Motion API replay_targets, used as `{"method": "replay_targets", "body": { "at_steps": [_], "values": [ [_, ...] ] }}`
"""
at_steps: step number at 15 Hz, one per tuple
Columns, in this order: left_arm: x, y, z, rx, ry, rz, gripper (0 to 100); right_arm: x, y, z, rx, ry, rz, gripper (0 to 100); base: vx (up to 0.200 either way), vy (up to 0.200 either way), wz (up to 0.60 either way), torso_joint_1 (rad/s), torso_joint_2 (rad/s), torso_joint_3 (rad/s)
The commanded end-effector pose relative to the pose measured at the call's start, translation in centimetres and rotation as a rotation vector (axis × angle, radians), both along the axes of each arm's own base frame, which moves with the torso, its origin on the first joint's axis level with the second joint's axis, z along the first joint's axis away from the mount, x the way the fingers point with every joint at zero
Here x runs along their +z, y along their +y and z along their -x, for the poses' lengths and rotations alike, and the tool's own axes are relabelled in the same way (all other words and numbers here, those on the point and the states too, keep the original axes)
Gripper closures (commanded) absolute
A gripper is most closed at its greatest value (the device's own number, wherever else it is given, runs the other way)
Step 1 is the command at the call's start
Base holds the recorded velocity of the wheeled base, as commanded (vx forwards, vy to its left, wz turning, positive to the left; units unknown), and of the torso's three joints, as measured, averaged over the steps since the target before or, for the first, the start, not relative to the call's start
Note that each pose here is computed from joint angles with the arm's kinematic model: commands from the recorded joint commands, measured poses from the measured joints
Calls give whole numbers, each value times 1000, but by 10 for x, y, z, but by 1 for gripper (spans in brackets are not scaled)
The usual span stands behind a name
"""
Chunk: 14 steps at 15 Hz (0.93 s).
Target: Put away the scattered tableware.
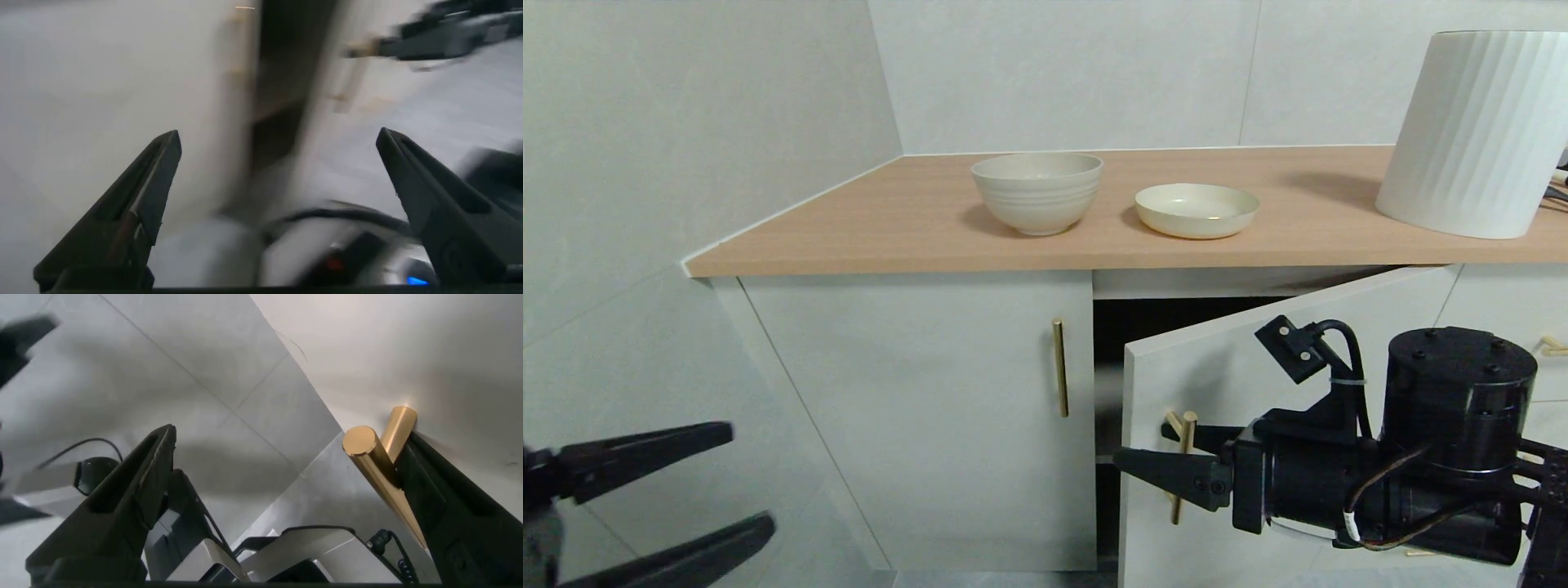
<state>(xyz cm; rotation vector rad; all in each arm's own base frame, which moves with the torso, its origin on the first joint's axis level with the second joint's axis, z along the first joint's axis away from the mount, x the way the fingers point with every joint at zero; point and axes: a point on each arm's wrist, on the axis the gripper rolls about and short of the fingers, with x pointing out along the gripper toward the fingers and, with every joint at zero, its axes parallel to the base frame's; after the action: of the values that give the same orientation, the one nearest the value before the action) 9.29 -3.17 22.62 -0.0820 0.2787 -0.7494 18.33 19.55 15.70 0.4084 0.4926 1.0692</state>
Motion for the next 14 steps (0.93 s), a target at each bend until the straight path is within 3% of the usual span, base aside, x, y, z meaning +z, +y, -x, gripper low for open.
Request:
{"method": "replay_targets", "body": {
  "at_steps": [1,4,8,9,14],
  "values": [
    [-28,-39,-78,-119,188,11,0,0,1,2,12,4,0,0,0,0,0,0,0,0],
    [-63,-52,-94,-153,277,-16,0,-2,1,2,14,6,5,0,0,0,0,0,0,0],
    [-81,-68,-95,-219,326,-41,0,-4,1,2,12,12,10,0,0,0,0,0,0,0],
    [-81,-69,-95,-220,326,-41,100,-3,0,2,12,11,9,0,0,0,0,0,0,0],
    [-81,-70,-98,-224,319,-48,100,-3,0,3,14,8,7,0,0,0,0,0,0,0]
  ]
}}
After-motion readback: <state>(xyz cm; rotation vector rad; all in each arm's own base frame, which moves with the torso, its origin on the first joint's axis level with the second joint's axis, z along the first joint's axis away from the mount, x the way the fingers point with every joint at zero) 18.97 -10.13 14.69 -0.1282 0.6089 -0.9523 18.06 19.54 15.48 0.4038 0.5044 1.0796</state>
